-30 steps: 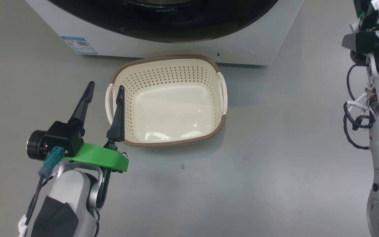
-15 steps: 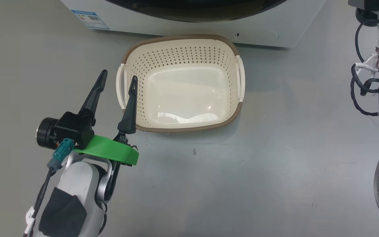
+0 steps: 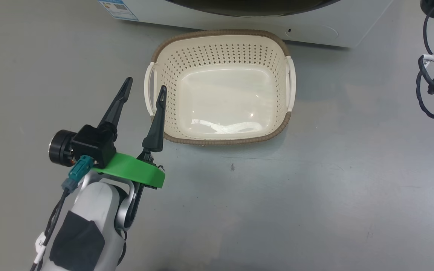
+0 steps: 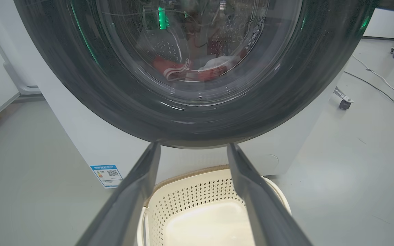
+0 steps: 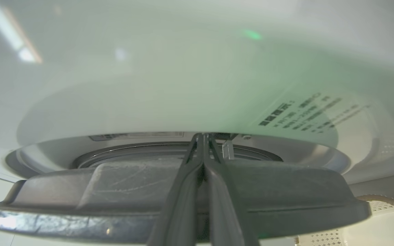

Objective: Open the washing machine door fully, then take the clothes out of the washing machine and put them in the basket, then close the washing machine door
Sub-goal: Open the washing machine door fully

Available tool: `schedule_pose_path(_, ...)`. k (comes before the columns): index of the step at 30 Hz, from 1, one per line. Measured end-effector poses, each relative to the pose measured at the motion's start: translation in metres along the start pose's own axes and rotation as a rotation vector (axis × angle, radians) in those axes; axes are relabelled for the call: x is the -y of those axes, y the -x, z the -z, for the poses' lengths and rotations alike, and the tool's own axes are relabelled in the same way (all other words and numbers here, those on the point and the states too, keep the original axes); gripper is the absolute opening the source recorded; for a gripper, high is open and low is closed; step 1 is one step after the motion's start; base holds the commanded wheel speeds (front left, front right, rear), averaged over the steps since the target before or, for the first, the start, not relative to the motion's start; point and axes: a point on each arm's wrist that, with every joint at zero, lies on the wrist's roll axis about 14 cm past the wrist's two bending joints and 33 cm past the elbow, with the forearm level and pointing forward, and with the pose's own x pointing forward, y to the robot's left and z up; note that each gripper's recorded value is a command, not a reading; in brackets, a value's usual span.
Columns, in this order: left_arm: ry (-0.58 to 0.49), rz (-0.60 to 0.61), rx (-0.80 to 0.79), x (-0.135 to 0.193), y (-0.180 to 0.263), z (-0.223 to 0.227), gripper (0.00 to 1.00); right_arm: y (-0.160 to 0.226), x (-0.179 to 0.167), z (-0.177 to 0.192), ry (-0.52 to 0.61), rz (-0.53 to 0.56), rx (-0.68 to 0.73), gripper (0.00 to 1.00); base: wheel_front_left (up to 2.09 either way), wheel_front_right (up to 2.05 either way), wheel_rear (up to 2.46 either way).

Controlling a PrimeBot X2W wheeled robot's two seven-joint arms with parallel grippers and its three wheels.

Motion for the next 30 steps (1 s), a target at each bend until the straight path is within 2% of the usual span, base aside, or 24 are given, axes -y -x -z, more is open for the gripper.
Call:
schedule_pose_path(12, 0.0, -0.011, 0.005, -0.002, 0.001, -0.003, 1.0, 0.007, 0.001, 0.013, -0.044, 0.0, -0.127, 0.0, 0.0, 0.0, 0.0)
schedule_pose_path(30, 0.0, 0.002, 0.044, 0.006, 0.006, -0.021, 1.0, 0.038, -0.007, 0.041, -0.089, -0.005, -0.267, 0.0, 0.0, 0.0, 0.0)
